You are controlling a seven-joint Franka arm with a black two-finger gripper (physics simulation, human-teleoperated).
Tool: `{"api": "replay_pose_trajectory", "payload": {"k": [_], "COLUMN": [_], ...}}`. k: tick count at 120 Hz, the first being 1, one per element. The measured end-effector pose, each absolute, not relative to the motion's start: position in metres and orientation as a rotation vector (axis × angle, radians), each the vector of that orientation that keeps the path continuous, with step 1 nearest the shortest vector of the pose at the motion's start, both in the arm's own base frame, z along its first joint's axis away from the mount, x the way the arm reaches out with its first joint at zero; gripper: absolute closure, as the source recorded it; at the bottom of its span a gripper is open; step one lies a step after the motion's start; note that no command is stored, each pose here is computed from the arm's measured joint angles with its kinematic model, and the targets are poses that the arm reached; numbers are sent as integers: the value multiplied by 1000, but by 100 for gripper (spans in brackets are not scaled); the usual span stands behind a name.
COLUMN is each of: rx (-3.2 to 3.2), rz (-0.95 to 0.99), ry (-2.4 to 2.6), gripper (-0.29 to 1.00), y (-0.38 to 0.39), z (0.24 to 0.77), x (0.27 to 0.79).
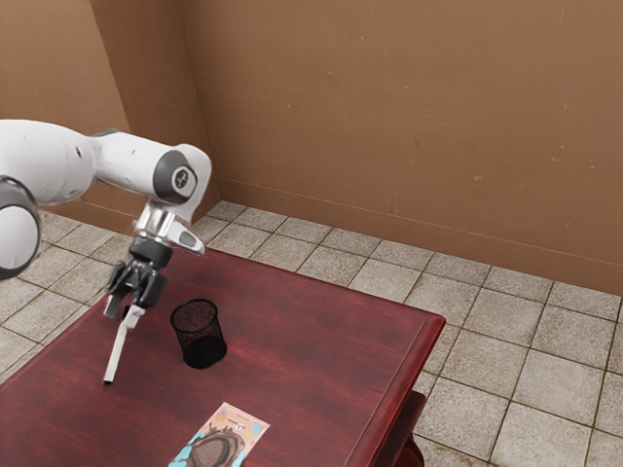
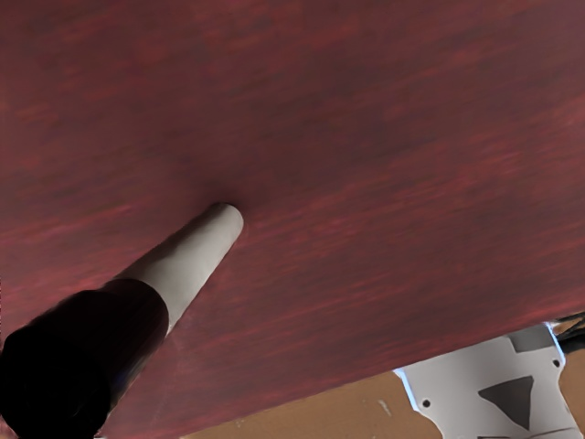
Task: Take the marker out of the pen holder and place it to the left of the pen holder.
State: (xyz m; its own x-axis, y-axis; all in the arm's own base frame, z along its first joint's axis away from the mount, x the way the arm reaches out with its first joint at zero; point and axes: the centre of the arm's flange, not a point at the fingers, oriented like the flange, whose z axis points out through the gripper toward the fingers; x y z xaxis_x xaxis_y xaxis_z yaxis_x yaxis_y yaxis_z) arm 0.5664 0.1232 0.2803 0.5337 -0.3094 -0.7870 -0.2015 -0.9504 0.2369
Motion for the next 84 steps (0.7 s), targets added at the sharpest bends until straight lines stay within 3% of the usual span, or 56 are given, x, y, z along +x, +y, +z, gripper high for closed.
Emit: {"api": "replay_pose_trajectory", "payload": {"k": [31,66,84], "rx": [2749,2950,2929], "rz": [-987,-407,-263], "ry": [-639,-1101,-1272], "gripper": [5,1,1], "y": [65,-55,-92], "z": [375,546,579], "x": [590,580,578]}}
